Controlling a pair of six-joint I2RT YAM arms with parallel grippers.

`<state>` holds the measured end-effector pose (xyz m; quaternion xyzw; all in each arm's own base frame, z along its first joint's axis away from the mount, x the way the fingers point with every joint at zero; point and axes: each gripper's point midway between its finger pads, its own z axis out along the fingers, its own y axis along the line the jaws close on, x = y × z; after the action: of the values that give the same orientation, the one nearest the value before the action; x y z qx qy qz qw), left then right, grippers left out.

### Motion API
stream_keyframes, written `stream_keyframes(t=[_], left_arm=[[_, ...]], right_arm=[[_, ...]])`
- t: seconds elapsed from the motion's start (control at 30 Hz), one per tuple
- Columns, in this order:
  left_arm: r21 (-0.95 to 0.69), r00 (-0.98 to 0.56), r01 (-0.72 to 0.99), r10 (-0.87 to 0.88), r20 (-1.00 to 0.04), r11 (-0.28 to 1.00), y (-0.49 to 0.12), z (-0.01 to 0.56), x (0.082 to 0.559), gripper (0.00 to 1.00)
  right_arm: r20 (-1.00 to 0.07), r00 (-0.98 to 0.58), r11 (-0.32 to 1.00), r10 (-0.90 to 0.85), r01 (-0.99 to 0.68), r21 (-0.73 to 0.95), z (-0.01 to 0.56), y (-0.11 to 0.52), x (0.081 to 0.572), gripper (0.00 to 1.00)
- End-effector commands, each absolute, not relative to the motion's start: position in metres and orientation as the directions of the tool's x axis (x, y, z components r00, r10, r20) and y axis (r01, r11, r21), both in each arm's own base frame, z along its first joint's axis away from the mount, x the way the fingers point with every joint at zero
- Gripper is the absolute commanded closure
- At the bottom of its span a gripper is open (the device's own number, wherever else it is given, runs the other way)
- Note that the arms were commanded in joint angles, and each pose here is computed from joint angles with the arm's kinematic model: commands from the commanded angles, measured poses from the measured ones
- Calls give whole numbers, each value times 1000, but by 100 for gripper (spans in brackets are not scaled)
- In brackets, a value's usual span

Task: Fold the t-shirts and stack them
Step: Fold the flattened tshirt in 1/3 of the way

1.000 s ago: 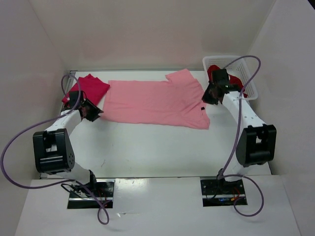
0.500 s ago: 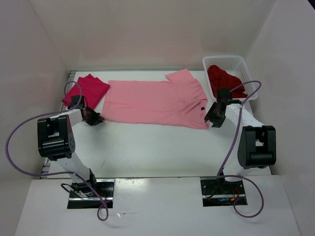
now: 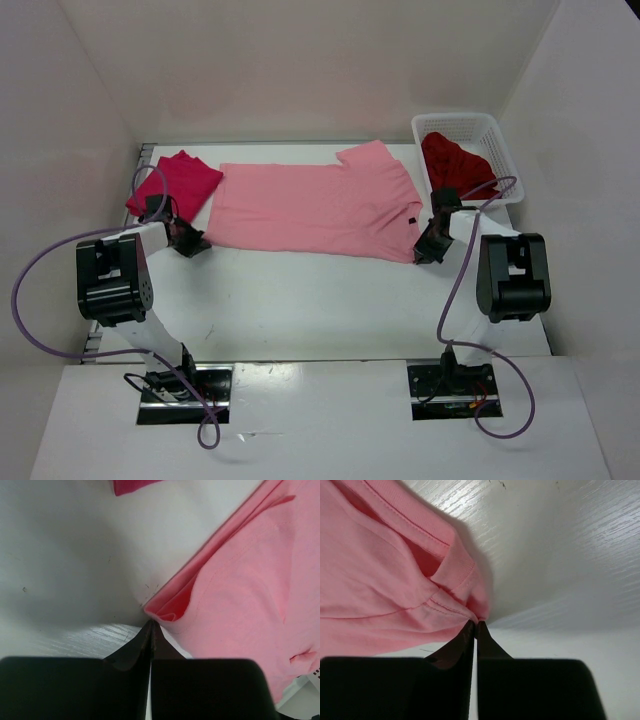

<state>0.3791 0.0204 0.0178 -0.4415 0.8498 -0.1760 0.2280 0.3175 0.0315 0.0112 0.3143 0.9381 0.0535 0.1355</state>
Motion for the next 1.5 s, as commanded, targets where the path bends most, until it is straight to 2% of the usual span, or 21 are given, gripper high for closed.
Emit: stream_keyframes(t=[0.0,0.33,0.43,0.57,0.63,0.67,0.73,0.77,0.9,1.07,1.27,1.47], left_arm=[[-513,-521,-629,-806,-280,585,21,32,379,100],[-506,-537,-630,-801,-263,589,21,60,317,100],[-512,-533,-636,-809,-249,577,20,67,299,100],[-542,-483,-610,-813,-325,579,30,89,300,100],[-595,-461,-585,-829,-316,551,25,91,309,79],[-616,-486,-580,-833,-264,533,17,84,312,69],[-639,-507,-562,-829,-236,525,11,79,323,56],[-624,-524,-581,-827,-205,523,9,66,327,52],[-641,-553,-539,-804,-219,546,-3,62,353,40],[-673,-543,-512,-808,-229,534,-11,65,377,39],[-650,-530,-526,-809,-254,549,-16,57,393,49],[-612,-537,-574,-814,-221,544,-12,31,400,61]], right_arm=[[-267,-733,780,626,598,185,9,26,335,100],[-318,-668,739,672,578,348,111,33,288,100],[-327,-690,764,646,579,286,120,25,268,100],[-342,-698,778,628,562,281,133,22,257,100],[-329,-705,778,628,560,285,131,24,257,100],[-325,-715,785,619,555,275,128,24,257,100],[-320,-724,791,611,546,277,126,25,259,100],[-316,-732,796,604,535,283,126,27,259,100],[-323,-736,802,595,515,303,128,30,263,100],[-320,-744,807,587,504,308,128,31,260,100],[-322,-743,806,586,498,319,129,33,262,100],[-329,-740,806,586,495,324,130,33,264,100]])
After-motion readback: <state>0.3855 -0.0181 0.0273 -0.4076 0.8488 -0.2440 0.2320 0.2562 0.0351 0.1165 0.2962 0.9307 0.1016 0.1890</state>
